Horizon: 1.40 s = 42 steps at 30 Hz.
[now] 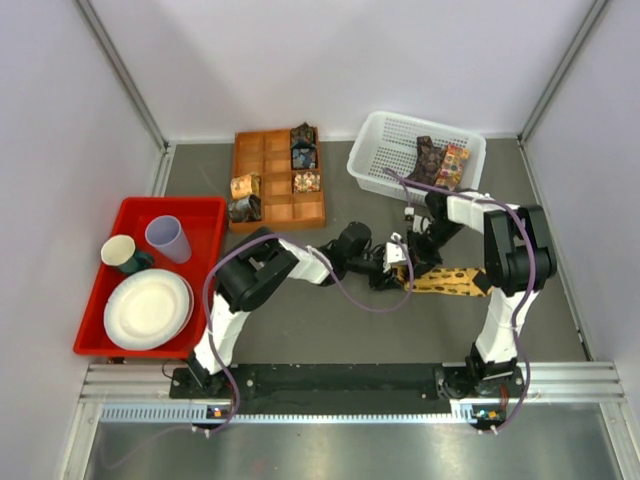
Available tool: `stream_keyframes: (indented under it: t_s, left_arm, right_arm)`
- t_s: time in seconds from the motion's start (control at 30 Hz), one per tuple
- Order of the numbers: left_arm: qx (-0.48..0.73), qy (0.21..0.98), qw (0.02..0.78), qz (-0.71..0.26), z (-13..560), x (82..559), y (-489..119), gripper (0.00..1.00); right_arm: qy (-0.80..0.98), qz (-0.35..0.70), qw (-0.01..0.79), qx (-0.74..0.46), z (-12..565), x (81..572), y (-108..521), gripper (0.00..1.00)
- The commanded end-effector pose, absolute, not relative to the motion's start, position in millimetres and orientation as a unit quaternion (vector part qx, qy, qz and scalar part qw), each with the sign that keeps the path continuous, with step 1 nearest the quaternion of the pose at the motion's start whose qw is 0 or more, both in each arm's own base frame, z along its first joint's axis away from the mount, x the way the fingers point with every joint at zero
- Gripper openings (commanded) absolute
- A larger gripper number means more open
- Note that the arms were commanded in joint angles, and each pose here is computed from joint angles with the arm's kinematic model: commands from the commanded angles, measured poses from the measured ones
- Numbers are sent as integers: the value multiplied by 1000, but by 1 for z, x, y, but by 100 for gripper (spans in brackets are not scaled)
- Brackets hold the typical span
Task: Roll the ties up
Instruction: Roll the tie at the center of the board.
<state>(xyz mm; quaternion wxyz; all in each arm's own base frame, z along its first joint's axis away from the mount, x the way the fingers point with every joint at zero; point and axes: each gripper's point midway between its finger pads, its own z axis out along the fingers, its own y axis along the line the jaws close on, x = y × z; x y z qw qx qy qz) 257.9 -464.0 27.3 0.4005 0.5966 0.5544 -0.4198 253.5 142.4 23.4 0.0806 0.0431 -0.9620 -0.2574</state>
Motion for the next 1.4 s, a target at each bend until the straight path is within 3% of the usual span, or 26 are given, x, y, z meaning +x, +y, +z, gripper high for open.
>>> stream_keyframes:
  t_s: [0.0, 0.07, 0.27, 0.43, 0.6, 0.9, 0.93, 1.13, 1.27, 1.37]
  left_arm:
    - [612, 579, 371, -392, 20, 257, -452, 34]
    - [616, 611, 339, -363, 11, 253, -434, 26]
    - [648, 661, 257, -277, -9, 239, -381, 20]
    - [662, 684, 209, -225, -24, 237, -357, 21]
    - [670, 690, 185, -202, -27, 237, -357, 28]
    - [677, 688, 182, -186, -29, 239, -366, 39]
    - [678, 689, 179, -186, -30, 238, -365, 40]
    - [678, 687, 180, -192, -30, 234, -368, 52]
    - [654, 709, 174, -199, -28, 238, -368, 67]
    - [620, 718, 199, -246, -13, 245, -372, 99]
  right_arm:
    - [-973, -218, 4, 79, 2, 297, 138, 0]
    - [-968, -235, 4, 86, 10, 295, 142, 2]
    - [-942, -323, 3, 93, 56, 291, 151, 31]
    - [-907, -412, -4, 86, 95, 279, 161, 46]
    - [-880, -469, 16, 71, 97, 268, 183, 52]
    - [-900, -423, 43, 91, 58, 257, 198, 48]
    - [-902, -420, 40, 93, 56, 259, 197, 37]
    - [-917, -387, 36, 90, 40, 269, 191, 0]
    - [-931, -353, 34, 84, 29, 267, 178, 0]
    - [-942, -324, 37, 76, 20, 265, 164, 0]
